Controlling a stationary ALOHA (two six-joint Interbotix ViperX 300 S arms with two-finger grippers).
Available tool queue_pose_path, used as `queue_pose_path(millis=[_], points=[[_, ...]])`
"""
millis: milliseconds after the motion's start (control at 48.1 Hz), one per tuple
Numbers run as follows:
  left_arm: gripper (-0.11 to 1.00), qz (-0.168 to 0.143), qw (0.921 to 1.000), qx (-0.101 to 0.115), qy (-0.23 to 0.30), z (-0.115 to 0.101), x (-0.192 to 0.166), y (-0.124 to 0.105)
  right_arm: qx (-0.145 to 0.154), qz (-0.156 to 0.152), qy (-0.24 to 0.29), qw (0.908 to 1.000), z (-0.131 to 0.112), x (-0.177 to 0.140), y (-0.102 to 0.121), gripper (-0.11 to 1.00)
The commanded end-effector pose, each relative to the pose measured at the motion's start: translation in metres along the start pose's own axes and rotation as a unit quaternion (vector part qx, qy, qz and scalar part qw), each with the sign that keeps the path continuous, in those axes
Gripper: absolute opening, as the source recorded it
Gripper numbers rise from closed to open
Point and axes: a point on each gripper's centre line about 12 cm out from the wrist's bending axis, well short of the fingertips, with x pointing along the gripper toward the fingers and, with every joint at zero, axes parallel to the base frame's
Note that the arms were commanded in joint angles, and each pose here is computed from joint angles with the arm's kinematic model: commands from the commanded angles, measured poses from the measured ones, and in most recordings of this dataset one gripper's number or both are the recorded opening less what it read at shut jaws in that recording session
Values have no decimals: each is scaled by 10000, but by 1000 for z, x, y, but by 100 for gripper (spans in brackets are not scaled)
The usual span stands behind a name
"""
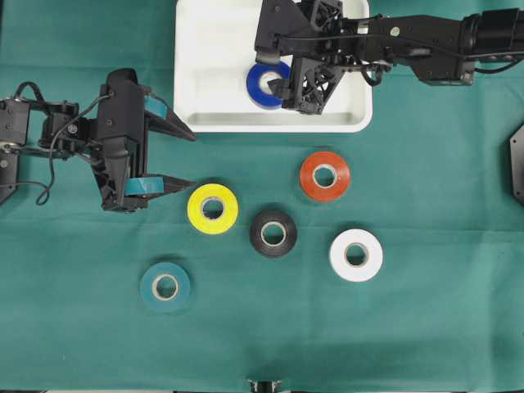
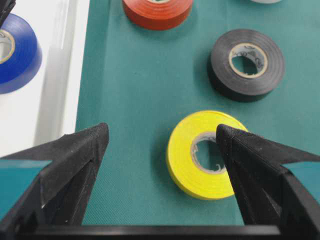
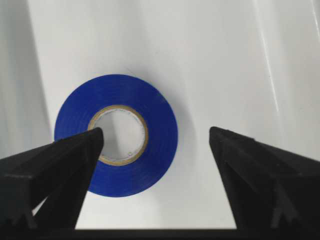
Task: Put the tape alternately from left to right into the white case.
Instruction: 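Carry the blue roll into the white tray and release it, then withdraw the right gripper and hover it over the red roll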
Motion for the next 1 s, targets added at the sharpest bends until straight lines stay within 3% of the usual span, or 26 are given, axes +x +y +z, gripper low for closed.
queue_pose_path(millis=[0,374,977], points=[[95,-23,9999,8,-121,7,-1,-2,-34,49,-224,9997,12,-11,5,80],[95,-23,9999,8,-129,8,-1,-2,-386,388,-544,9970,23,-39,46,80],[95,-22,9999,0,-114,7,-1,-1,-1131,1086,-534,9862,-7,-63,123,80]])
